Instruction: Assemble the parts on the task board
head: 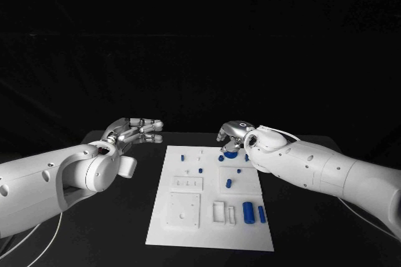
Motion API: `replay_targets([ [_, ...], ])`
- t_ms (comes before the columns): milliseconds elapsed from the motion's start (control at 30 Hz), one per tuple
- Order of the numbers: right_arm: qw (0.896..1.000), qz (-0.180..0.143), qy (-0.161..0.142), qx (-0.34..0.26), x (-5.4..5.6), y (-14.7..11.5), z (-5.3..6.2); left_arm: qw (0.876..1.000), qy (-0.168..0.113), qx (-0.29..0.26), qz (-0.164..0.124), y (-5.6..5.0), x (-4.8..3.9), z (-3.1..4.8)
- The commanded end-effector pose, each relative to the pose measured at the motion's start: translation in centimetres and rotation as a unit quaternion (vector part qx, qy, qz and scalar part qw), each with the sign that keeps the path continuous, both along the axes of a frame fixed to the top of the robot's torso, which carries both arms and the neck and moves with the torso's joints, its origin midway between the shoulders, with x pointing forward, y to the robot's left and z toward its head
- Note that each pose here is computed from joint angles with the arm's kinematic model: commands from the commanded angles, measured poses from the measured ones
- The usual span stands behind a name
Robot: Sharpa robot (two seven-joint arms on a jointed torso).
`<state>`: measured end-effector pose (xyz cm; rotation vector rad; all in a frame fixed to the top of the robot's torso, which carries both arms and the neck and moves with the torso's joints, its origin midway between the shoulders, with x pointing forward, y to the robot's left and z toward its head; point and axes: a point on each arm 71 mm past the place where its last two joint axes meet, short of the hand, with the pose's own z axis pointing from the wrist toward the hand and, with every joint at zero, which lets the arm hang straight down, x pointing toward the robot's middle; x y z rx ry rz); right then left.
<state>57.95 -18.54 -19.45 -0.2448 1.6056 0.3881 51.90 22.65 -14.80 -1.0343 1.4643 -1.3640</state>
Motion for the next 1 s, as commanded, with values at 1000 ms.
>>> replay_targets([
  [1000, 0.997, -0.004, 0.031, -0.075, -0.4, 0.2, -2.0, 1.0, 0.019, -0.02, -0.015, -0.8, -0.13, 0.1],
])
